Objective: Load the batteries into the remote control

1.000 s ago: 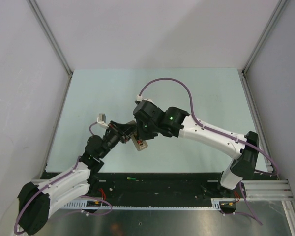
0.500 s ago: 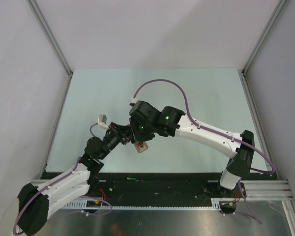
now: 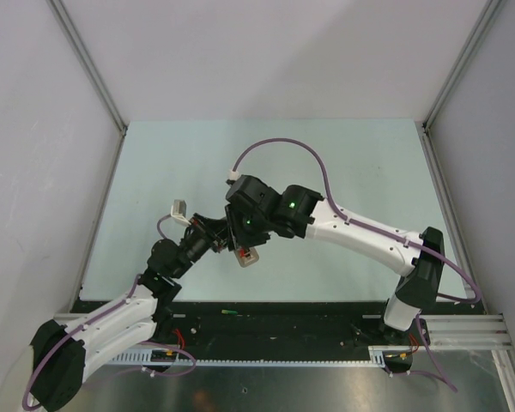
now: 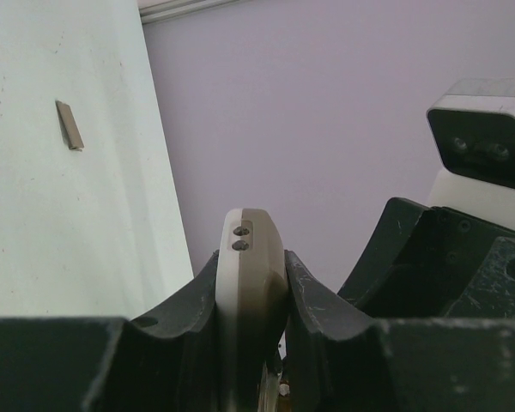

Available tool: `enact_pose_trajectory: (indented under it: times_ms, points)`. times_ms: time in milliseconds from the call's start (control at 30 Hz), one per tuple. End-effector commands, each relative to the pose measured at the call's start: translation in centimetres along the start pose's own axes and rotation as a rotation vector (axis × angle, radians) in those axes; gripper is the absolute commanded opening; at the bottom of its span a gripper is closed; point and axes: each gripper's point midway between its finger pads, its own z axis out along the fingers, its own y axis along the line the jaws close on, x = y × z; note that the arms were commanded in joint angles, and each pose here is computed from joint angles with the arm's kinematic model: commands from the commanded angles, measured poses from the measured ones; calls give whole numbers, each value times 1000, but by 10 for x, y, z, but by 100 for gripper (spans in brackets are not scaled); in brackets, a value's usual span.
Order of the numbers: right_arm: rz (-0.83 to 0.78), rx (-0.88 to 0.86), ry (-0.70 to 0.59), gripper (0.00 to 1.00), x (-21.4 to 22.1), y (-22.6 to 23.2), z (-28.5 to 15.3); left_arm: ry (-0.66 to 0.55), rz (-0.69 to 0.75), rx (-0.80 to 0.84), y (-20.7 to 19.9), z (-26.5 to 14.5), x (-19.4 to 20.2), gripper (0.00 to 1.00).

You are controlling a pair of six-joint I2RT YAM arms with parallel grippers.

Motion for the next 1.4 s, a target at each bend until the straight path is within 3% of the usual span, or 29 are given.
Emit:
enact_pose_trajectory:
  times_ms: [0,833,1367]
  points:
    - [8,42,-31,36,-12,-16,-9,-10,-14,154,-44,-1,-3,0]
    - [3,82,-42,37,-18,-37,-27,3,-35,116,-35,5,-3,0]
    - [-2,66,-151,42,-40,-30,-65,14,-36,111,-33,4,0,0]
